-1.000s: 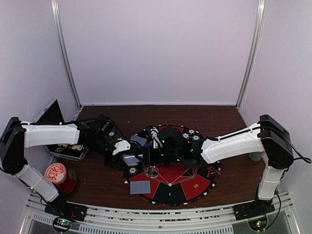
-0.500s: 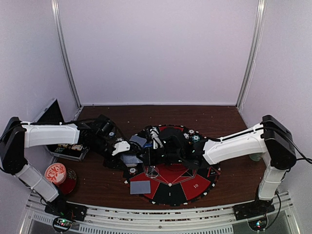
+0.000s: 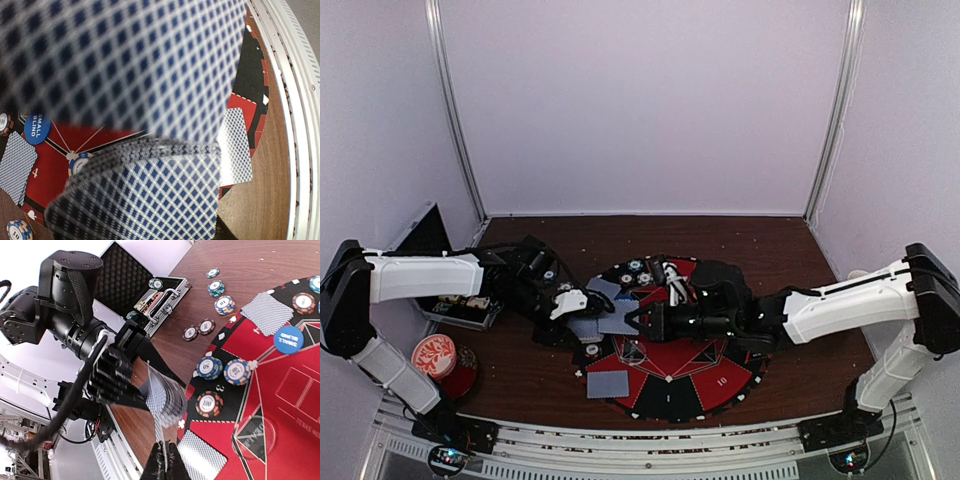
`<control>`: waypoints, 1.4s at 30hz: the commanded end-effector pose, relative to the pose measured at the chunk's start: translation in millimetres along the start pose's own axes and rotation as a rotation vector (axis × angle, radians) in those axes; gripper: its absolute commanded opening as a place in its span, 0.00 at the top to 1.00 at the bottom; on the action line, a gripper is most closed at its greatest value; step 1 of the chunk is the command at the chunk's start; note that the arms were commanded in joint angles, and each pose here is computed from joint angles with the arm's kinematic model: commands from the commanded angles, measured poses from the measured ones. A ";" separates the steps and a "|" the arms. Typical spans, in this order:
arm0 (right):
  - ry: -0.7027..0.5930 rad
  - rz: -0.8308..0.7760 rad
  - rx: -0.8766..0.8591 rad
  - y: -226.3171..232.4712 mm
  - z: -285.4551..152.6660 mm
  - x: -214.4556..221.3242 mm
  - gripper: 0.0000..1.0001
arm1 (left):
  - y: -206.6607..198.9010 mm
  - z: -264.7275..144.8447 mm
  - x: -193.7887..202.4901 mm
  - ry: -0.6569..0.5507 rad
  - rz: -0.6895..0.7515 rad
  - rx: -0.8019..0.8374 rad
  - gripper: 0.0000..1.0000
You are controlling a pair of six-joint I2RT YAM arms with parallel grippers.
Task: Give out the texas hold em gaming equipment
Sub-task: Pick up the poker card from the face-down deck piles, then distribute the poker card in the dealer area.
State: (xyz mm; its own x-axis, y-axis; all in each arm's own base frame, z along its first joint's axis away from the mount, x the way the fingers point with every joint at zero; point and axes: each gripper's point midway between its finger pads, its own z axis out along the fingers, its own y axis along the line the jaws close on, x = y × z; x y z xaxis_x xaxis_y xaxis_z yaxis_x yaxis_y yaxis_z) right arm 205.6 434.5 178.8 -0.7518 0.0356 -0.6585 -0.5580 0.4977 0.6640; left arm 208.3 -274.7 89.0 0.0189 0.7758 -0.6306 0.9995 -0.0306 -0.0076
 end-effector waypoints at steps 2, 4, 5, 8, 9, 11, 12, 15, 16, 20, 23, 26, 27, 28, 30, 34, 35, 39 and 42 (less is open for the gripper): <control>-0.022 0.026 -0.022 -6.2 -30.1 0.8 1.00 | -0.8 -1.6 -9.0 -0.033 0.030 0.001 0.61; -0.015 0.038 -0.006 -15.5 -36.4 6.7 1.00 | -0.3 -2.2 -9.1 -0.033 0.030 -0.002 0.61; -0.011 0.045 -0.001 -19.4 -37.6 10.2 1.00 | -0.4 -2.2 -9.3 -0.033 0.030 -0.002 0.61; 0.030 0.060 -0.008 -26.7 -33.8 23.8 1.00 | 0.2 -2.3 -8.9 -0.031 0.029 -0.004 0.61; 0.045 0.064 -0.014 -27.2 -30.5 27.5 1.00 | 0.2 -2.5 -9.2 -0.032 0.029 -0.005 0.61; 0.077 0.074 -0.023 -29.2 -22.9 35.9 1.00 | 0.0 -3.0 -9.4 -0.032 0.031 -0.007 0.61; 0.090 0.077 -0.029 -29.8 -19.0 39.1 1.00 | -0.2 -2.9 -8.8 -0.030 0.030 -0.006 0.61; 0.116 0.093 -0.047 -31.7 -4.8 46.7 1.00 | -0.2 -3.1 -9.1 -0.033 0.030 -0.006 0.61; 0.129 0.100 -0.053 -32.7 0.9 50.4 1.00 | -0.2 -3.0 -9.0 -0.032 0.031 -0.006 0.61; 0.171 0.138 -0.106 -31.1 23.6 61.7 1.00 | -0.7 -2.5 -8.5 -0.030 0.031 -0.004 0.61; 0.203 0.169 -0.138 -31.5 38.9 71.5 1.00 | -0.6 -2.8 -8.6 -0.032 0.030 -0.005 0.61; 0.222 0.188 -0.172 -27.3 48.5 77.0 1.00 | -0.7 -2.7 -8.4 -0.031 0.030 -0.005 0.61; 0.229 0.192 -0.178 -26.5 50.3 79.5 1.00 | -0.7 -2.7 -8.4 -0.031 0.031 -0.005 0.61; 0.236 0.195 -0.183 -25.7 51.9 81.6 1.00 | -0.7 -2.8 -8.7 -0.032 0.031 -0.005 0.61; 0.248 0.197 -0.185 -25.4 53.6 86.5 1.00 | -0.9 -2.7 -8.5 -0.032 0.032 -0.004 0.61; 0.266 0.205 -0.183 -26.7 53.6 94.0 1.00 | -0.7 -2.8 -8.3 -0.031 0.033 -0.005 0.61; 0.273 0.207 -0.183 -26.7 53.6 96.5 1.00 | -1.0 -2.8 -8.9 -0.032 0.034 -0.004 0.61; 0.295 0.209 -0.180 -26.2 54.3 105.4 1.00 | -0.7 -3.1 -8.9 -0.033 0.033 -0.006 0.61; 0.310 0.211 -0.163 -31.0 55.7 112.2 1.00 | -0.5 -2.9 -8.7 -0.032 0.032 -0.005 0.61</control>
State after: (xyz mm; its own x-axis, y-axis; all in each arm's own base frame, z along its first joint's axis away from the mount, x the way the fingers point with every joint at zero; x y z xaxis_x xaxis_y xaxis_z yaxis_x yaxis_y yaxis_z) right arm 162.9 465.3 68.0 -0.9117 -0.1386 -0.3868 -0.4099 0.3720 0.8329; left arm 208.2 -274.8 89.0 0.0189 0.7755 -0.6311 0.9995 -0.0309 -0.0080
